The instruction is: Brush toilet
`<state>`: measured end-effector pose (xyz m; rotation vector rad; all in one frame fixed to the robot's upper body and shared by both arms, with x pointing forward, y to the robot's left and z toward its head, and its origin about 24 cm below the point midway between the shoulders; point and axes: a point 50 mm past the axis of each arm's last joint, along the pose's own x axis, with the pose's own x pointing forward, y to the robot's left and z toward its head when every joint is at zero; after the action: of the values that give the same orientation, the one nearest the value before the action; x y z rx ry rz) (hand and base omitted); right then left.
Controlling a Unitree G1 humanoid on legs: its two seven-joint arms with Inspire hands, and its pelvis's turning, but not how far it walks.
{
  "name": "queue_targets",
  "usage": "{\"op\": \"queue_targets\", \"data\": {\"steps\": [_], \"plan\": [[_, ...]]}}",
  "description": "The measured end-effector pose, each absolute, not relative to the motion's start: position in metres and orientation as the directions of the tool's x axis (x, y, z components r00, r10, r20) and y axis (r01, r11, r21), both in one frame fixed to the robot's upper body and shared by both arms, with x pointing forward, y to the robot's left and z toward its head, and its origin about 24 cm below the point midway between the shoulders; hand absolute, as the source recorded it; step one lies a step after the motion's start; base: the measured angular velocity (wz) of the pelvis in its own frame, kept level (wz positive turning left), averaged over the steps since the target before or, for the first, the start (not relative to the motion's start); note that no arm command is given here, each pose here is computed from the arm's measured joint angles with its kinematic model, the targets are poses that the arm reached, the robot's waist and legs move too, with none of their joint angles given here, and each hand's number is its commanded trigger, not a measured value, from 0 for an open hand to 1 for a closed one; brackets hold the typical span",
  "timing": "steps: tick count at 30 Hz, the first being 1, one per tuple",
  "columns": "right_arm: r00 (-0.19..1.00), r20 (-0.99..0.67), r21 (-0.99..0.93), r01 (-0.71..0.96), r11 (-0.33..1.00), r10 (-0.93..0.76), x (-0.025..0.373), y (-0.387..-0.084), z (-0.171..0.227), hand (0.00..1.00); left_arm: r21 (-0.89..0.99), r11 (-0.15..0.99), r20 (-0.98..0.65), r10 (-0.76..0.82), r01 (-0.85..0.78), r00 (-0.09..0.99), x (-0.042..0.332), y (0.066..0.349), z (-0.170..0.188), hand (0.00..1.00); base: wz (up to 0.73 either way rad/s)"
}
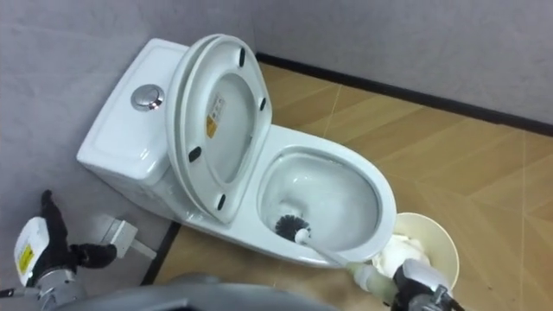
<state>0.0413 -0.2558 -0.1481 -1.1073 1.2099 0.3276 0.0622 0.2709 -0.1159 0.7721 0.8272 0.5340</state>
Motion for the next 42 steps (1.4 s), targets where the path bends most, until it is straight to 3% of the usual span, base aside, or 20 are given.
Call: {"op": "queue_targets", "data": {"steps": [7, 10, 12, 19, 25, 38, 39, 40, 42], "plan": [[0.284, -0.891, -0.454, -0.582, 0.675, -0.354, 0.024, -0.252, -0.156, 1.00, 0.668, 0.729, -0.720, 0.684, -0.151, 0.120, -0.026, 0.269, -0.147, 0.00, -0.08], [0.256, -0.894, -0.447, -0.466, 0.763, -0.367, 0.021, -0.253, -0.158, 1.00, 0.630, 0.741, -0.763, 0.647, -0.232, -0.004, -0.043, 0.266, -0.152, 0.00, -0.04], [0.255, -0.887, -0.459, -0.386, 0.800, -0.385, 0.022, -0.257, -0.157, 1.00, 0.615, 0.748, -0.777, 0.629, -0.250, -0.031, -0.044, 0.265, -0.153, 0.00, -0.19], [0.292, -0.850, -0.470, -0.045, 0.882, -0.438, 0.031, -0.263, -0.153, 1.00, 0.556, 0.787, -0.806, 0.590, -0.268, 0.059, -0.009, 0.262, -0.158, 0.00, -0.19], [0.315, -0.838, -0.434, 0.111, 0.894, -0.446, 0.035, -0.259, -0.153, 1.00, 0.506, 0.830, -0.826, 0.545, -0.235, 0.147, 0.009, 0.259, -0.159, 0.00, -0.33], [0.352, -0.810, -0.430, 0.186, 0.883, -0.469, 0.043, -0.261, -0.149, 1.00, 0.469, 0.883, -0.854, 0.453, 0.000, 0.256, 0.027, 0.244, -0.162, 0.00, -0.11], [0.349, -0.810, -0.429, 0.194, 0.882, -0.471, 0.043, -0.260, -0.150, 0.83, 0.466, 0.885, -0.856, 0.448, 0.008, 0.257, 0.027, 0.243, -0.163, 0.00, -0.18], [0.345, -0.813, -0.421, 0.209, 0.883, -0.469, 0.042, -0.258, -0.150, 0.00, 0.461, 0.887, -0.858, 0.443, 0.011, 0.260, 0.028, 0.243, -0.163, 0.00, -0.14], [0.328, -0.822, -0.407, 0.235, 0.883, -0.466, 0.039, -0.256, -0.152, 0.00, 0.460, 0.888, -0.860, 0.438, 0.026, 0.261, 0.028, 0.242, -0.163, 0.00, -0.02]]}}
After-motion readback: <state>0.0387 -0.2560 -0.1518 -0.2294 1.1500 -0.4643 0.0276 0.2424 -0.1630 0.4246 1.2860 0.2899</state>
